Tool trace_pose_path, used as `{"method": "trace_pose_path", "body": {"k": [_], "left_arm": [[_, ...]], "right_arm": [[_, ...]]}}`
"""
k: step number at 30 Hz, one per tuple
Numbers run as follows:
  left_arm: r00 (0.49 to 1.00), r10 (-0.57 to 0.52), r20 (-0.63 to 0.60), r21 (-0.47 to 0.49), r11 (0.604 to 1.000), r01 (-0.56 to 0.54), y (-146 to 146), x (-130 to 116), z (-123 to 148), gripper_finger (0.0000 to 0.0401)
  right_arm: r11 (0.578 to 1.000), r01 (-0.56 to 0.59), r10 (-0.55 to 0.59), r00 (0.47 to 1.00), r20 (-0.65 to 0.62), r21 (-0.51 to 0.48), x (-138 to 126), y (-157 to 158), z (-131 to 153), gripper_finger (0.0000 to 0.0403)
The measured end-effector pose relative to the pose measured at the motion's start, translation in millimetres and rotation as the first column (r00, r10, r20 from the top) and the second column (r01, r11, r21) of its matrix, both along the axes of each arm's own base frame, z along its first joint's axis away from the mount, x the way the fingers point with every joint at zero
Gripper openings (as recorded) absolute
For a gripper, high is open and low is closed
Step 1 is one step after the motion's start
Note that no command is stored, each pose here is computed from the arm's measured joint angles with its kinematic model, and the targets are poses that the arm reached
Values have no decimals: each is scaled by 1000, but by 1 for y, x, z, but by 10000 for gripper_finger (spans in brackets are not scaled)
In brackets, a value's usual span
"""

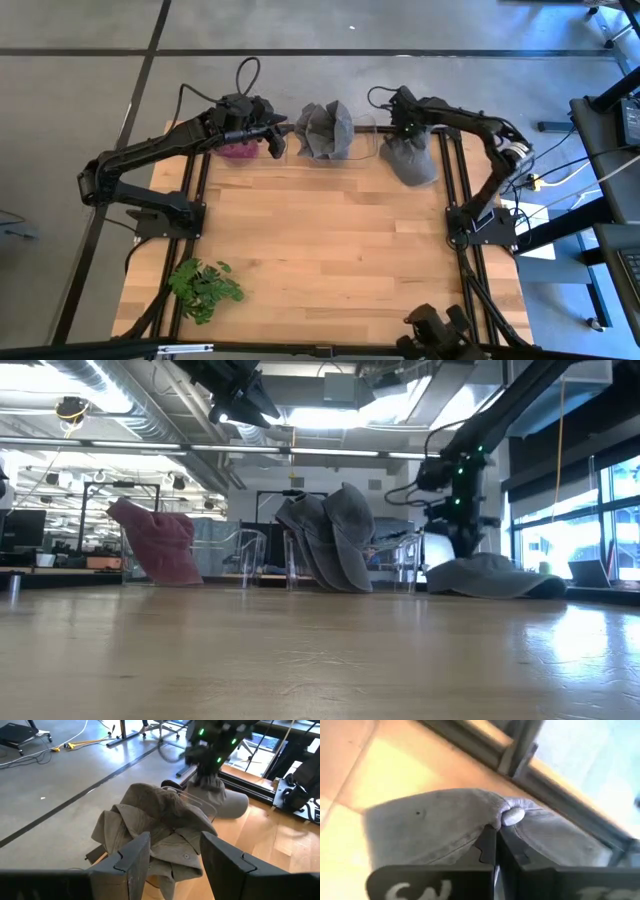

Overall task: Pick & Place hat
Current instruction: Put the gray cap into the right transparent bin

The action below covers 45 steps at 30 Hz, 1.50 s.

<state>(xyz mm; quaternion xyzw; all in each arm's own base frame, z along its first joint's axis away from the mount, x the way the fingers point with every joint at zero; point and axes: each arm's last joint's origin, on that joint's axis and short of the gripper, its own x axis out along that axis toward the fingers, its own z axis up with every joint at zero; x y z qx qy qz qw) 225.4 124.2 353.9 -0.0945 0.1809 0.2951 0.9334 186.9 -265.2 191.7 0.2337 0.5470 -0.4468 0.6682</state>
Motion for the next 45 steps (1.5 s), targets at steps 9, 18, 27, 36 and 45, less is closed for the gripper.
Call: {"method": "trace_pose_path", "body": {"k": [9, 18, 27, 36, 45], "left_arm": [[1000, 0, 1, 0, 1000, 0, 0, 0, 0, 169], [1000, 0, 16, 9, 1000, 0, 0, 1, 1, 169], [1000, 0, 28, 15, 1000, -1, 1, 1, 3, 169], [1000, 0, 20, 10, 1000, 0, 0, 1, 2, 169], [1000, 0, 19, 10, 1000, 0, 0, 1, 2, 169]], "right_arm": [[951, -108, 151, 980, 129, -288, -15, 38, 94, 3], [666, -217, 495, 844, 205, -713, -24, 86, 200, 3], [513, -319, 793, 531, 298, -797, -8, 97, 222, 3], [418, -462, 881, 416, 225, -782, 18, 82, 201, 3], [504, -470, 824, 512, 241, -724, 42, 58, 172, 3]]}}
